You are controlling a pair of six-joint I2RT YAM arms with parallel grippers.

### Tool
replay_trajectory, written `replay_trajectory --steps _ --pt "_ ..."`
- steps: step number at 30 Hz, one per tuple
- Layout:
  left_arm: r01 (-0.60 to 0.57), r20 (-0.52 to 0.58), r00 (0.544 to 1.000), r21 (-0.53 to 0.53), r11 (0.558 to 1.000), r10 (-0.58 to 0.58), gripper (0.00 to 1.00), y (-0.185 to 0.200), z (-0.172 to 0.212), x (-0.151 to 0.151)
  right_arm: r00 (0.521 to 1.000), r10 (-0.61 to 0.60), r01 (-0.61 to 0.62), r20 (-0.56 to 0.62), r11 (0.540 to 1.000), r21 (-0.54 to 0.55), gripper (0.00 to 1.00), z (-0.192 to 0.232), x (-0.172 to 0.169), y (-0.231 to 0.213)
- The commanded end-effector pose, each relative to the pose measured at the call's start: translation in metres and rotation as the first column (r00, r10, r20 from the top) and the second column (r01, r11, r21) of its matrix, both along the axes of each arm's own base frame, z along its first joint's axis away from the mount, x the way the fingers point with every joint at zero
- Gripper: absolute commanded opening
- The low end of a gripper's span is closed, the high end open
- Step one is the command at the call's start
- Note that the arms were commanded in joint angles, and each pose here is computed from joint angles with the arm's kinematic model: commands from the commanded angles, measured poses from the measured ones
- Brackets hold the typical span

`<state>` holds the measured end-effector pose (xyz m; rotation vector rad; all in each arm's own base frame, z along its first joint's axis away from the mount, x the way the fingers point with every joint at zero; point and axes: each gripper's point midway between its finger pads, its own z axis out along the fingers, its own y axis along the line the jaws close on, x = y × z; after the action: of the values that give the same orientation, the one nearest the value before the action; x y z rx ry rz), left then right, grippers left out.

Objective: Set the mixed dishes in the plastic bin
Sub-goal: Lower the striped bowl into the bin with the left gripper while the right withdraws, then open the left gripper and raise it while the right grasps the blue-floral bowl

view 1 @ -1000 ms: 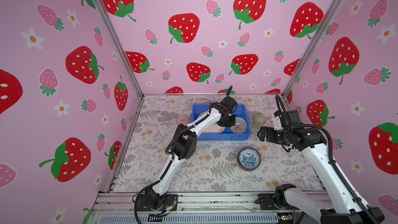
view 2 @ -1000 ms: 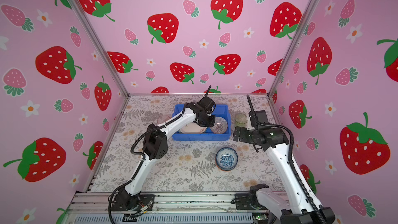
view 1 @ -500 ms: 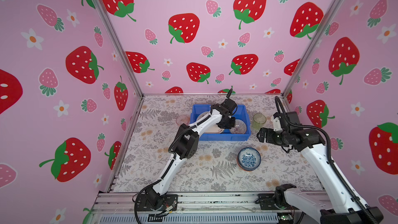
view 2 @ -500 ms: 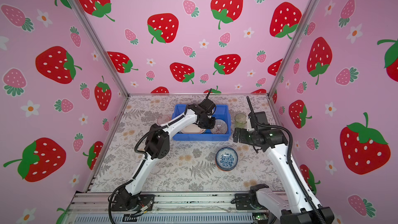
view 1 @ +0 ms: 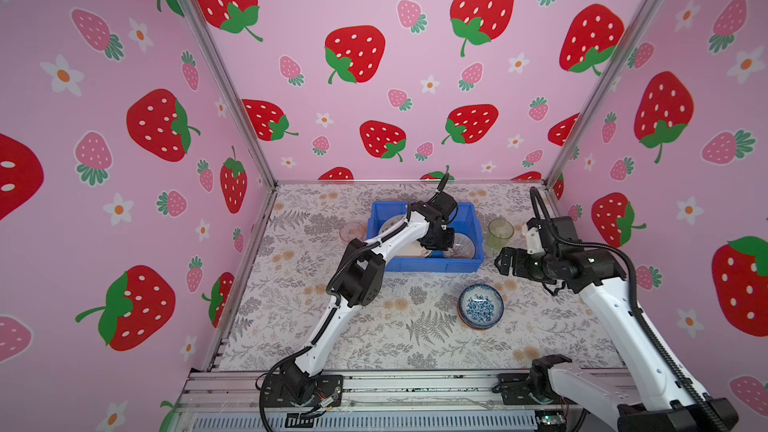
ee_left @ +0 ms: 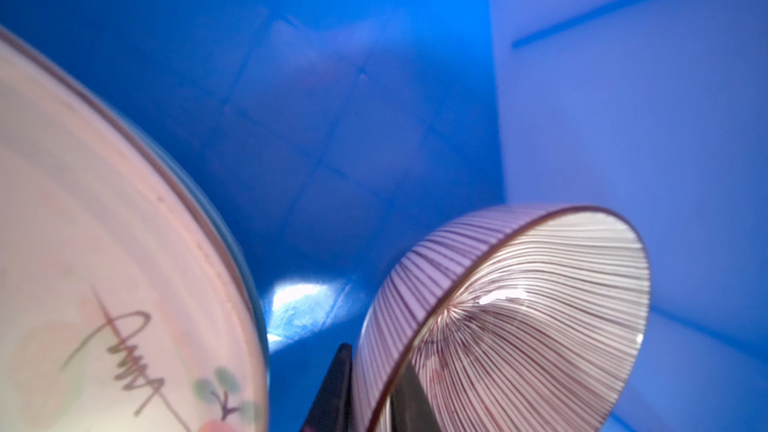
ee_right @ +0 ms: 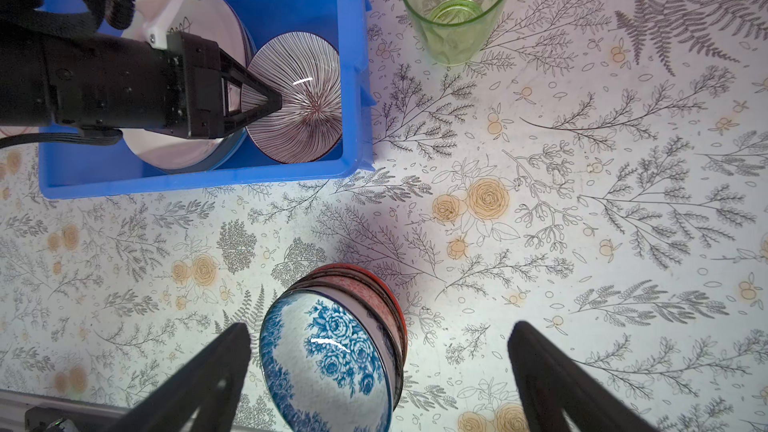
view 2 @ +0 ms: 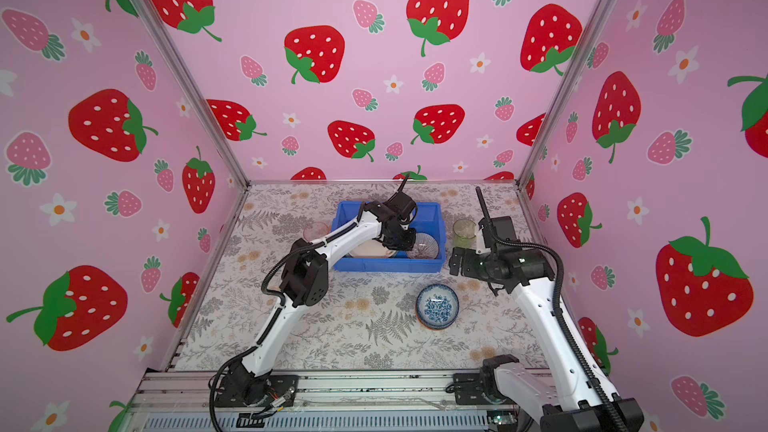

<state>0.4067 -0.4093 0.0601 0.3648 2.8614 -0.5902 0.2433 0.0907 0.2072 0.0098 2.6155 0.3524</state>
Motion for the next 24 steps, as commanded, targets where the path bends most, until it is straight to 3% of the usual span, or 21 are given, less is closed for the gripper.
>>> replay_trajectory --steps 1,10,24 --pt "0.03 0.021 0.999 -0.071 0.997 -0.029 0.25 -0.018 0.028 -0.004 1.0 0.011 -0.011 0.01 1.0 0.003 0.99 0.001 -0.002 -0.001" --pt "0.034 0.046 0.999 -0.1 0.994 -0.029 0.5 -0.019 0.049 -0.004 1.0 0.013 -0.013 0.003 1.0 0.005 0.99 -0.001 -0.003 -0.001" --pt "0.06 0.128 0.991 -0.14 0.988 -0.042 0.9 -0.01 0.114 -0.013 0.997 0.0 -0.003 -0.074 0.999 -0.036 0.96 -0.016 -0.012 -0.007"
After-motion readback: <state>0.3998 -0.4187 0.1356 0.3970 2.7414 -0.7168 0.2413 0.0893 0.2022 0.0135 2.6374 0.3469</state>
